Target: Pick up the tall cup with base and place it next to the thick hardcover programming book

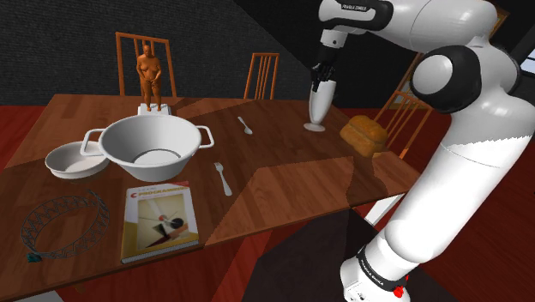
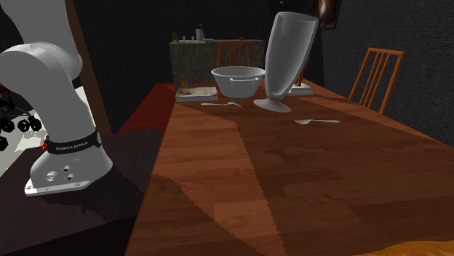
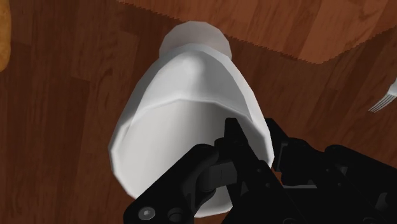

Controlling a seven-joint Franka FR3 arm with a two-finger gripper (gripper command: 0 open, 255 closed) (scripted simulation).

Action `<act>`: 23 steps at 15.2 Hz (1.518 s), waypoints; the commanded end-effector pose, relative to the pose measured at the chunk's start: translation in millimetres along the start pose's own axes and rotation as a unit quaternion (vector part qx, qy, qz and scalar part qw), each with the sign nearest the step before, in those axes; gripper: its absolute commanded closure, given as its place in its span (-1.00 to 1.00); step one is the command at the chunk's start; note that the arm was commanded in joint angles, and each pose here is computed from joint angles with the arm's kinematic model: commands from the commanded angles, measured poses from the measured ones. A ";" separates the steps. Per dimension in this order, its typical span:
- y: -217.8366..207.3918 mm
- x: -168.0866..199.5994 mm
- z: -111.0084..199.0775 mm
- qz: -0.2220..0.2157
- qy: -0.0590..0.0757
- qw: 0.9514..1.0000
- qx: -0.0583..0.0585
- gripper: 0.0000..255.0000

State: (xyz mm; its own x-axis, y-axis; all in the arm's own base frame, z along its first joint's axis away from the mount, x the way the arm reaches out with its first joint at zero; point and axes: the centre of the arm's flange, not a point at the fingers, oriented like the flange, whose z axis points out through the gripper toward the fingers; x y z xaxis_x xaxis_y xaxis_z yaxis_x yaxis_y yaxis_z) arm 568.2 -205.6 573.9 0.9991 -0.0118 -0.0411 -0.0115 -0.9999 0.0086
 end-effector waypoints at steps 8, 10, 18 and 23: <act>1.2 -2.3 -48.1 0.000 0.000 1.000 0.000 1.00; 1.3 -2.7 -58.7 0.000 0.000 1.000 0.000 1.00; 1.7 -4.4 -100.9 0.000 0.000 1.000 0.000 1.00; -10.7 -9.3 -117.1 0.000 0.000 1.000 0.000 1.00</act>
State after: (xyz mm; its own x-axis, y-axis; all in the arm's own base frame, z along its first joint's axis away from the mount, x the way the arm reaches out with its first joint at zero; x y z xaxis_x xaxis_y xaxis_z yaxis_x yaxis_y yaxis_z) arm 566.3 -200.7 690.2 0.9991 -0.0119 -0.0416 -0.0115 -0.9999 0.0085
